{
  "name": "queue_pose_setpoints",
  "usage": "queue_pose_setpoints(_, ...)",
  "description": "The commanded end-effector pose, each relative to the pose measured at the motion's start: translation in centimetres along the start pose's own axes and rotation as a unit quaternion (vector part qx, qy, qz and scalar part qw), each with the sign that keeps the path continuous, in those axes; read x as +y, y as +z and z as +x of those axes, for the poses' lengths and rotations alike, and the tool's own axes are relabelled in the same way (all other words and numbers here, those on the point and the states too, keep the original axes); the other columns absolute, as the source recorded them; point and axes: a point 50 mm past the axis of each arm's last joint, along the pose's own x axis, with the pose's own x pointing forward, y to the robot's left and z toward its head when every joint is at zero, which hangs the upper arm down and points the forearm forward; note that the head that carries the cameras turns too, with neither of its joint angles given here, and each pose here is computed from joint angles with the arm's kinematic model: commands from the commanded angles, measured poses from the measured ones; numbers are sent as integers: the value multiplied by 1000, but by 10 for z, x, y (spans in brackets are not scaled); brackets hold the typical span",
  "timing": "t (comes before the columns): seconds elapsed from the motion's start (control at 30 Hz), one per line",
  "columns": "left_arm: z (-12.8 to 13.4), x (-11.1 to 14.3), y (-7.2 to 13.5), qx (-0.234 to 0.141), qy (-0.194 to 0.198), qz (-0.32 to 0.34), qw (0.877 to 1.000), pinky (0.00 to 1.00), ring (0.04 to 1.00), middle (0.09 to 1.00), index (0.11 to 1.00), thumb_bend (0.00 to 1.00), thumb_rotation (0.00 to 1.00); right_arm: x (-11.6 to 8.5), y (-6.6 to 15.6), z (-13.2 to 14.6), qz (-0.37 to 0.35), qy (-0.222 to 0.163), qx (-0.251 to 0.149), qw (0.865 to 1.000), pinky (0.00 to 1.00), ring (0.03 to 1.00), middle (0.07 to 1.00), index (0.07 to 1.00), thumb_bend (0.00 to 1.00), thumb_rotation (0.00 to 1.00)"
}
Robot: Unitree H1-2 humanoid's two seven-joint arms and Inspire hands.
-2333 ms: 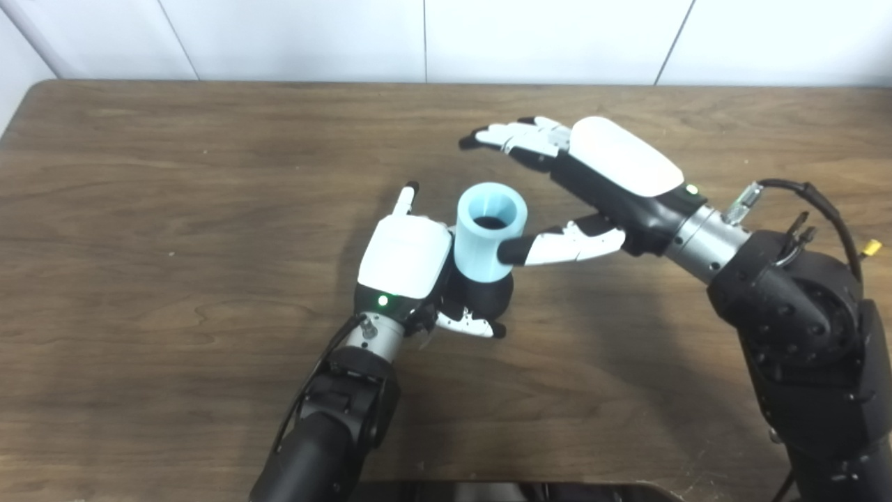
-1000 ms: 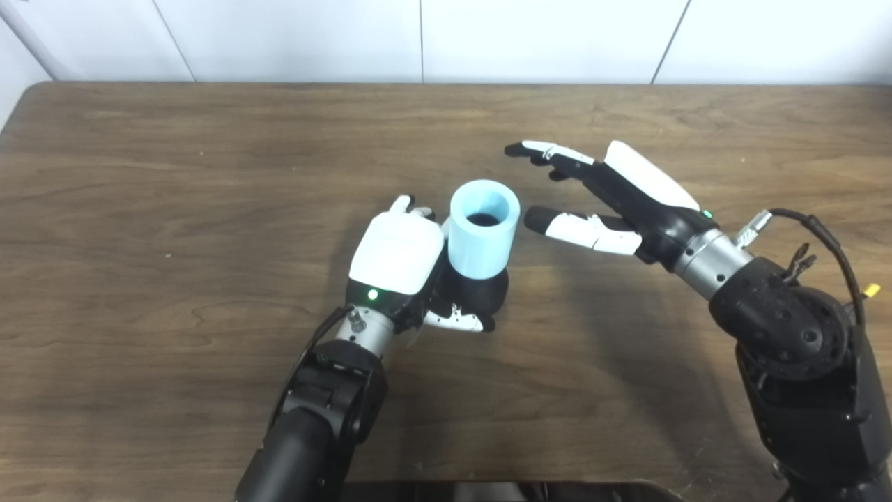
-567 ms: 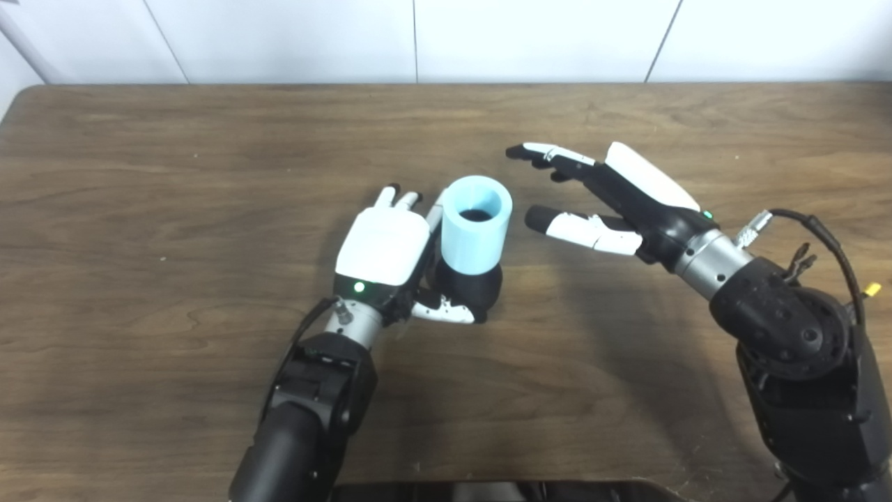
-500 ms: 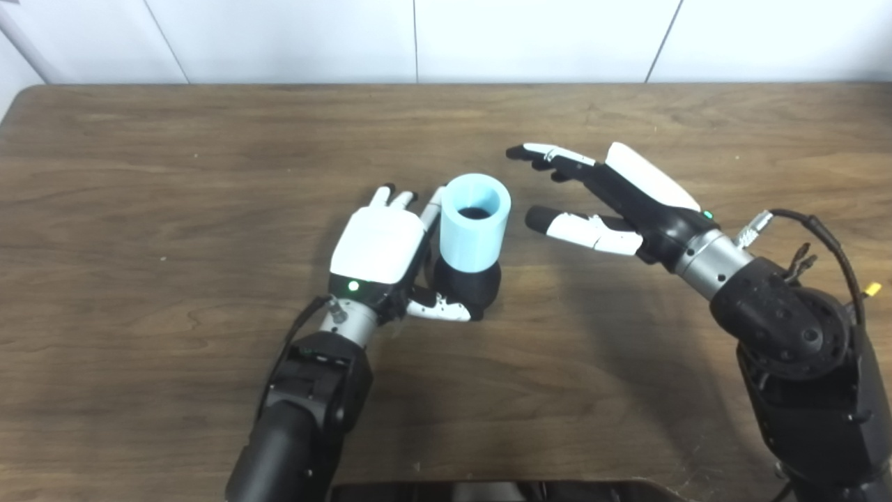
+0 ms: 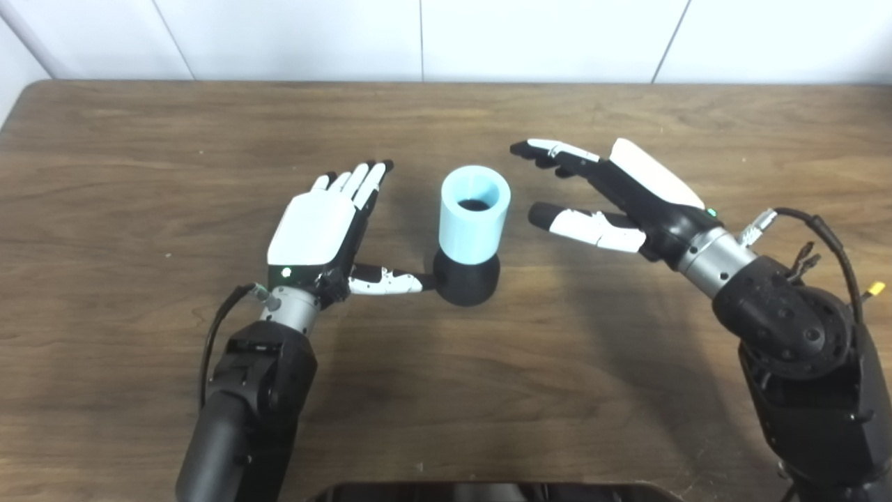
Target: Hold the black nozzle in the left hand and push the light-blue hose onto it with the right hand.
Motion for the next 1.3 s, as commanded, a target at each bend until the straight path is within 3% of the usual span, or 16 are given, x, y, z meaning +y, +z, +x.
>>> queue_pose_setpoints(0.0, 4, 14, 3, -26, 52, -10, 998, 962, 941, 980, 1000, 1000, 616, -14, 9, 0, -20, -32, -21, 999, 831, 870, 884, 865, 625, 1000)
queue_pose_setpoints(0.2, 0, 26, -9, -28, 110, -124, 986, 735, 867, 913, 965, 1000, 659, -14, 7, 0, -16, -35, -17, 999, 827, 870, 882, 864, 590, 1000)
queue_pose_setpoints(0.4, -10, 38, -18, -1, 144, -261, 954, 708, 822, 867, 908, 976, 676, -10, 4, 1, -3, -39, -9, 999, 801, 870, 880, 859, 604, 1000)
queue_pose_setpoints(0.6, -21, 35, -28, 26, 151, -318, 936, 694, 795, 844, 899, 748, 833, -2, -5, 1, 29, -48, -7, 998, 761, 840, 870, 856, 599, 1000)
queue_pose_setpoints(0.83, -35, 28, -39, 63, 157, -352, 921, 643, 762, 809, 873, 521, 792, 13, -21, -3, 79, -80, 12, 994, 761, 844, 874, 867, 569, 1000)
queue_pose_setpoints(0.93, -42, 23, -45, 79, 154, -361, 916, 654, 774, 830, 873, 460, 805, 24, -29, -6, 107, -100, 28, 989, 756, 846, 883, 884, 533, 1000)
queue_pose_setpoints(1.07, -52, 15, -53, 92, 162, -375, 908, 645, 761, 812, 860, 412, 682, 37, -42, -10, 149, -122, 54, 980, 750, 862, 909, 925, 497, 1000)
queue_pose_setpoints(1.17, -54, 10, -57, 98, 172, -404, 893, 669, 776, 825, 859, 426, 671, 44, -54, -11, 209, -138, 68, 966, 702, 860, 914, 944, 493, 1000)
queue_pose_setpoints(1.27, -56, 8, -62, 103, 170, -415, 888, 701, 794, 842, 871, 366, 644, 50, -65, -11, 283, -151, 78, 944, 749, 877, 916, 949, 460, 1000)
